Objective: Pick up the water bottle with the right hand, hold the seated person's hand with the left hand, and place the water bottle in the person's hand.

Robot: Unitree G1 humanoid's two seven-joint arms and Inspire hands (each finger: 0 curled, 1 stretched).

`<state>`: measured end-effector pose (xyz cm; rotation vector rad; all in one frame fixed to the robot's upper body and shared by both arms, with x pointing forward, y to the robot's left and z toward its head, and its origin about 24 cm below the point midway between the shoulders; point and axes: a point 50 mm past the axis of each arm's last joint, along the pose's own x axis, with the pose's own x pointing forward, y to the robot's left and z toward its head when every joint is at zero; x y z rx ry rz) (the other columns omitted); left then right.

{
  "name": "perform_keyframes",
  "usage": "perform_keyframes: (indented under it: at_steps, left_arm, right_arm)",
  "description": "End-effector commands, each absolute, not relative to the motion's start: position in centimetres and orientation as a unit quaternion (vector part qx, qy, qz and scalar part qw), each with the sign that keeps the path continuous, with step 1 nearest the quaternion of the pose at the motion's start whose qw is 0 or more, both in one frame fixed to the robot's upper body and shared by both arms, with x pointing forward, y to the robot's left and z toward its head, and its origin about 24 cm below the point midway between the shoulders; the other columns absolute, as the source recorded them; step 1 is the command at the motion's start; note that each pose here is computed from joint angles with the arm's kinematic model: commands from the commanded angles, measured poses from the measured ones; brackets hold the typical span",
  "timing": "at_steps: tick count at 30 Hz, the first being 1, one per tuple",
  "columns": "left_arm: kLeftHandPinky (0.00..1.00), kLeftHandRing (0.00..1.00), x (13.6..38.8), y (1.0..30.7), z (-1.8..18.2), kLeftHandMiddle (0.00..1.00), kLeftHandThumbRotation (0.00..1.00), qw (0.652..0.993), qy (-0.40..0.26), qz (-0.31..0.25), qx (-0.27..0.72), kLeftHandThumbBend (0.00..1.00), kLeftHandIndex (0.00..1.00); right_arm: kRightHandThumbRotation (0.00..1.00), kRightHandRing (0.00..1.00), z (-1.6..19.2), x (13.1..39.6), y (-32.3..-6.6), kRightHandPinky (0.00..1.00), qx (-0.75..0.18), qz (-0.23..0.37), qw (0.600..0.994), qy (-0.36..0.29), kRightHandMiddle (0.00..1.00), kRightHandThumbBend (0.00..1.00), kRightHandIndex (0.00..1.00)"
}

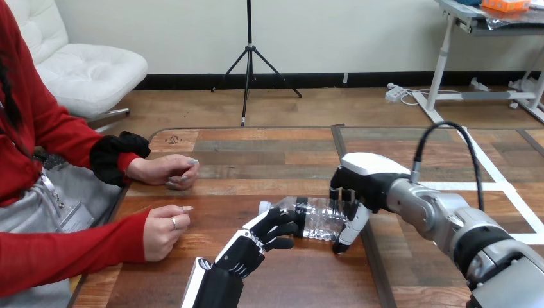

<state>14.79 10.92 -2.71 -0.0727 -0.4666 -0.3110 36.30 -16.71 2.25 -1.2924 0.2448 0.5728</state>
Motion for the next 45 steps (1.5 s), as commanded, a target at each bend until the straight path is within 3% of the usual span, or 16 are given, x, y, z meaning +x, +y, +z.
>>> perform_keyframes:
  at_steps: [1,45]
  left_arm:
    - [0.73,0.8,15.0,11.5,-2.7,0.83,0.71,0.96,-0.233,-0.153,-0.028,1.0,0.82]
    - [0.74,0.8,15.5,13.4,-2.3,0.83,0.73,0.954,-0.247,-0.171,-0.008,1.0,0.81]
  right_arm:
    - [0.0,0.26,1.9,36.0,-17.2,0.21,-0.572,0.251,0.773,0.115,0.36,0.91,0.4]
    - [0.0,0.25,3.5,36.8,-18.4,0.19,-0.36,0.126,0.919,0.102,0.38,0.85,0.44]
